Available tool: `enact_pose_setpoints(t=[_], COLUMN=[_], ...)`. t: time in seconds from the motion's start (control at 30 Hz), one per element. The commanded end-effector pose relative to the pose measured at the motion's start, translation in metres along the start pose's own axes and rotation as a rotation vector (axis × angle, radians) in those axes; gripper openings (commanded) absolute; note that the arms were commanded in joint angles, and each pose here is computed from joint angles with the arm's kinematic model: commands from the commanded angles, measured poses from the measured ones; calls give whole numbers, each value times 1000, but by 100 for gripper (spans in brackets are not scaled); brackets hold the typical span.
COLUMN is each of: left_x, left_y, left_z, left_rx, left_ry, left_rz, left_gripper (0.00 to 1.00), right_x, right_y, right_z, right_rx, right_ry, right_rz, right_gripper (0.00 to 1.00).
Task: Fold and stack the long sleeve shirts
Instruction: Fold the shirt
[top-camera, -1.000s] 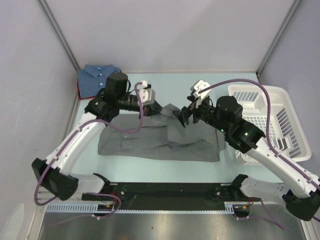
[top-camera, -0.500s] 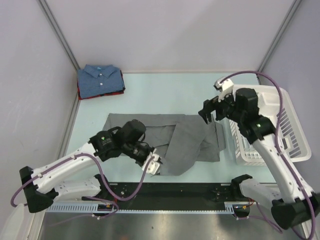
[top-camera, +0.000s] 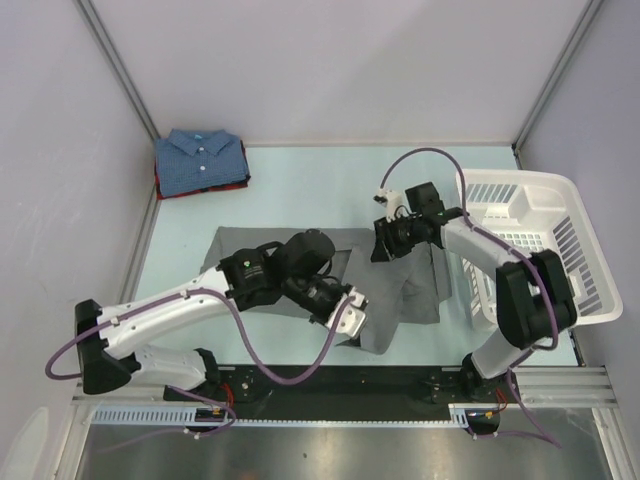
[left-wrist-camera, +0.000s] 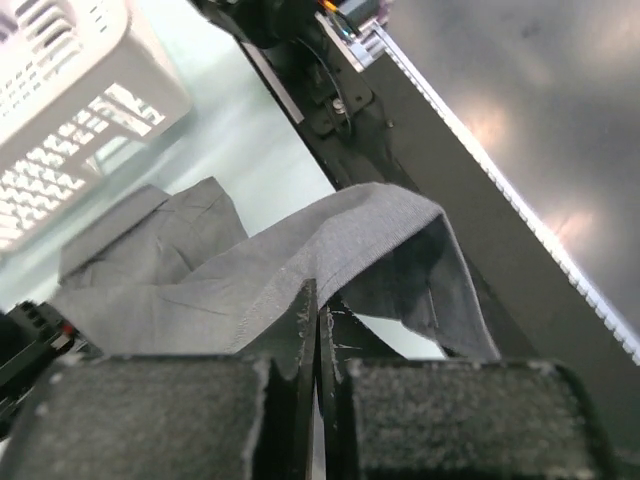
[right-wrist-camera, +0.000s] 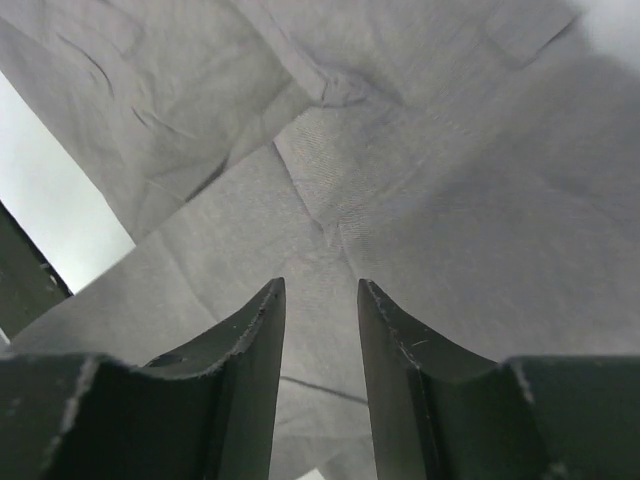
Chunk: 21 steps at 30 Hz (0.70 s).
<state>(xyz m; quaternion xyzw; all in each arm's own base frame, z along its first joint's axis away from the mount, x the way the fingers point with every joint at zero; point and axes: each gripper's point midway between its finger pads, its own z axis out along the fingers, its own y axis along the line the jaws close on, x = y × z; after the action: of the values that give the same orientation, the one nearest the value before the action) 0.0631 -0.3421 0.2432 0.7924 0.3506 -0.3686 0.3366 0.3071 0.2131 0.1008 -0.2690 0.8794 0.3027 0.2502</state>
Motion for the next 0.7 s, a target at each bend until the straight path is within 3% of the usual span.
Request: enact_pose_setpoints(t=[0.0,0.13,0.27,0.37,0.53,0.67], left_x=[-2,56,112,158,224,252], left_y=[39,67,84,84,70,57], left_z=[-16,-49,-86,-110,-150,-166], left_rx=[-148,-335,-500,-607,-770,-842], left_ry=[-67,-60,-70,-49,-54,-39], left_rz=[-217,-512,-719,-845,-1043,-1089], left_gripper=[0,0,0,3,5,5], right_x=[20,17,-15,-31,-25,-17], right_y=[-4,-6,-3,0,-7,-13], right_z=[17,3,-23,-38,-51,-48], right_rx=[-44,-50,-15,13,40,38], right_ry=[72,55,-27,-49,-5,32], right_rz=[-4,-6,-68,-108,-130,-143], right_gripper=[39,42,64,72,76,75])
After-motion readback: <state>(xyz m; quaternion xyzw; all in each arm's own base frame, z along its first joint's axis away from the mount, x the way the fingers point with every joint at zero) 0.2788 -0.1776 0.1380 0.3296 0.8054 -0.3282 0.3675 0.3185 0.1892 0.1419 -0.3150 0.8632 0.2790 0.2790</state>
